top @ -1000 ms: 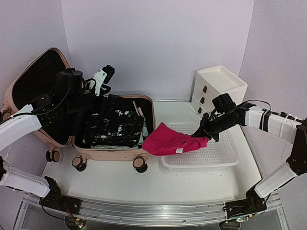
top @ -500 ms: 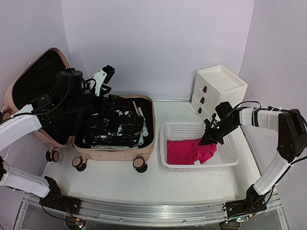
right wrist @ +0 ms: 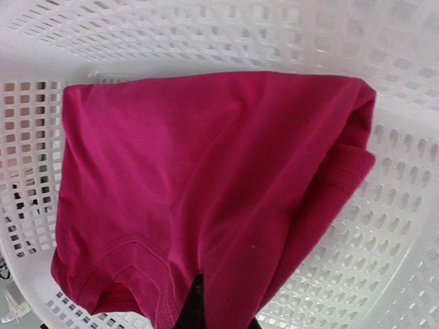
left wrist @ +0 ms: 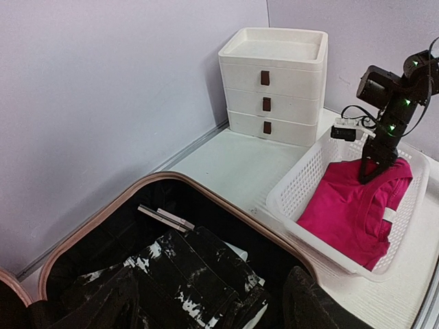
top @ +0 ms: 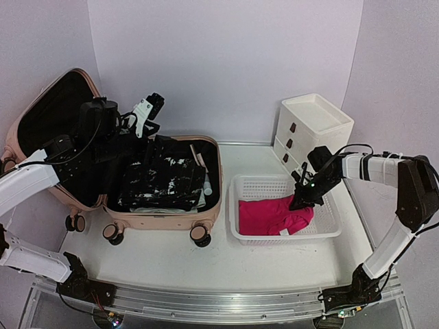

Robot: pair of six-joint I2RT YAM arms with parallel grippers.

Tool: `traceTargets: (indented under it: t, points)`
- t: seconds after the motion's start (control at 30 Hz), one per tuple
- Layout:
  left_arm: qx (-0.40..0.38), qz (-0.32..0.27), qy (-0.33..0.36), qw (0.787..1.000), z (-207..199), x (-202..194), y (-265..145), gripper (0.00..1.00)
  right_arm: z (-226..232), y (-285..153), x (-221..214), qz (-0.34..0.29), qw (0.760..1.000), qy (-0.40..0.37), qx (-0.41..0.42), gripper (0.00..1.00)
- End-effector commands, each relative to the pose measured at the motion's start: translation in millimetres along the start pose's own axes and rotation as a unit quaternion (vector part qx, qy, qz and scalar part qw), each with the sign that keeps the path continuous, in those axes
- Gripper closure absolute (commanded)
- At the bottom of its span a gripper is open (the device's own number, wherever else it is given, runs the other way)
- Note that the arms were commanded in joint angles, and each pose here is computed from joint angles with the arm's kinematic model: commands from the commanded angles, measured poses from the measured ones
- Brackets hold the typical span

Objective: Open, take out, and arrange the luggage

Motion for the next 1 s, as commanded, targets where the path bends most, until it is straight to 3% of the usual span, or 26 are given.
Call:
traceTargets:
  t: [0.0,0.13,0.33,0.43,0.5,0.63,0.7,0.8,0.97]
  points:
    - [0.003,-0.039,-0.003,0.999,2,14,-11,0.27,-4,-15,6,-0.024,0.997,-0.011,-0.068,0.94]
    - [0.000,-0.038,-0.004,0.999,1,13,-10,0.27,-11,-19,-2,0.002,0.993,0.012,-0.114,0.82]
    - [0.001,-0.034,-0.003,0.999,1,12,-7,0.27,-17,-54,-19,0.042,0.974,0.022,-0.223,0.53]
    - [0.002,-0.033,-0.003,0.999,2,11,-7,0.27,-13,-80,-25,0.060,0.949,-0.001,-0.310,0.53]
    - [0.002,-0.031,-0.003,1.000,1,11,-6,0.28,-1,-91,-28,0.067,0.943,-0.020,-0.324,0.53]
    - [0.001,-0.028,-0.004,1.000,1,9,-3,0.27,30,-79,-26,0.055,0.984,-0.005,-0.171,0.50]
    - [0.001,-0.025,-0.004,1.000,1,8,-1,0.27,34,-65,-26,0.047,0.992,0.008,-0.115,0.51]
    - [0.003,-0.016,-0.003,1.000,1,5,4,0.25,25,-40,-28,0.056,0.992,0.025,-0.108,0.57]
    - [0.018,0.017,0.001,1.000,2,-6,20,0.22,-1,-7,-34,0.082,0.979,0.053,-0.178,0.64]
Point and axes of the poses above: each gripper's point midway between its finger pads, its own y axis out along the fingers, its own z axis along the line the jaws close on, x = y × z, the point moved 9 cm from there along -y, back along the fingers, and after that the axes turned 1 degree about -y, right-handed, at the moved point
